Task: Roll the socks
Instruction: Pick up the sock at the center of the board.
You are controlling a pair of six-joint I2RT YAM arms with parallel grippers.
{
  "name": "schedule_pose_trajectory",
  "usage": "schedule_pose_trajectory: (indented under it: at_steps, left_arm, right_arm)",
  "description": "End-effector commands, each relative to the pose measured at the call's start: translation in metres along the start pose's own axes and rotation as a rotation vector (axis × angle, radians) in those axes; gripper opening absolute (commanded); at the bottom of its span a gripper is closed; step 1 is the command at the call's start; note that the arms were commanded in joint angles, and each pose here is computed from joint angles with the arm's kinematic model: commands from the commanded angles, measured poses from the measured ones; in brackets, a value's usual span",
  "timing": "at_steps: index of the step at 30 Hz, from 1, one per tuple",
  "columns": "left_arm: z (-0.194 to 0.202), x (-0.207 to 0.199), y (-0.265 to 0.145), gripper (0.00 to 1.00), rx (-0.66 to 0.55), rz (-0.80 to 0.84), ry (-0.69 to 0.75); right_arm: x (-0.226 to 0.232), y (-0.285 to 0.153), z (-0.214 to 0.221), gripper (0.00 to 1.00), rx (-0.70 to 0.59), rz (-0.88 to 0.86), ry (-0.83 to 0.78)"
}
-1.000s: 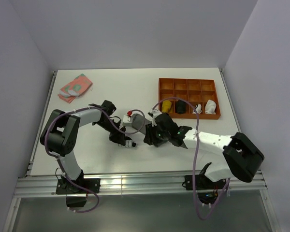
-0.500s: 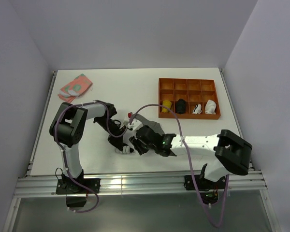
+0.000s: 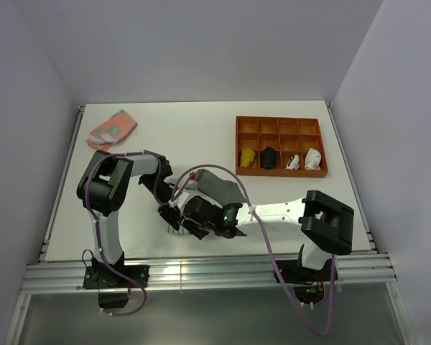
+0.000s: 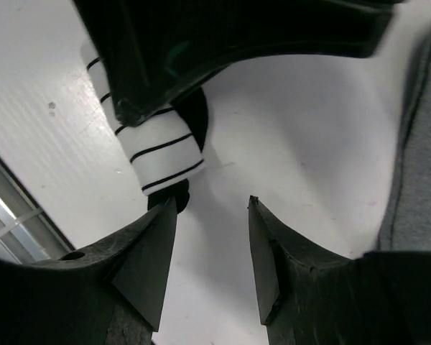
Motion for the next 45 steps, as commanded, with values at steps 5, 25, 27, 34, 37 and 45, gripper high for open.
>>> schedule_pose_trajectory:
  at_steps: [5,25,27,34,37,45]
  left_arm:
    - [0.035,0.031,0.005,0.09,0.183,-0.091,0.008]
    - [0.038,0.031,0.007,0.08,0.185,-0.089,-0.005]
    - [0.038,0.031,0.007,0.09,0.188,-0.088,-0.005]
    - [0.038,0.030,0.008,0.09,0.184,-0.071,-0.014]
    - [0.038,0.031,0.009,0.09,0.186,-0.072,-0.017]
    - [0.039,0.031,0.009,0.08,0.192,-0.061,-0.024]
  right_arm:
    - [0.039,-0.009,-0.051,0.53,-0.147,-0.096,-0.081]
    - [0.054,0.022,-0.035,0.54,-0.040,-0.073,-0.185]
    - [0.053,0.026,-0.031,0.54,-0.024,-0.067,-0.192]
    - [0.053,0.038,-0.019,0.54,0.031,-0.055,-0.215]
    - [0.050,0.044,-0.011,0.54,0.058,-0.024,-0.235]
    - [0.039,0.049,-0.009,0.54,0.069,0.096,-0.287]
Point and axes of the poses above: each gripper's point midway between its finger pads, its own y axis out along the fingers, its own x axis along the line the jaws close on, z = x × y, the point moved 2 cm from there along -y, back along the fingers, and after that the axes turned 4 degrees about y, right-handed, at the moved point
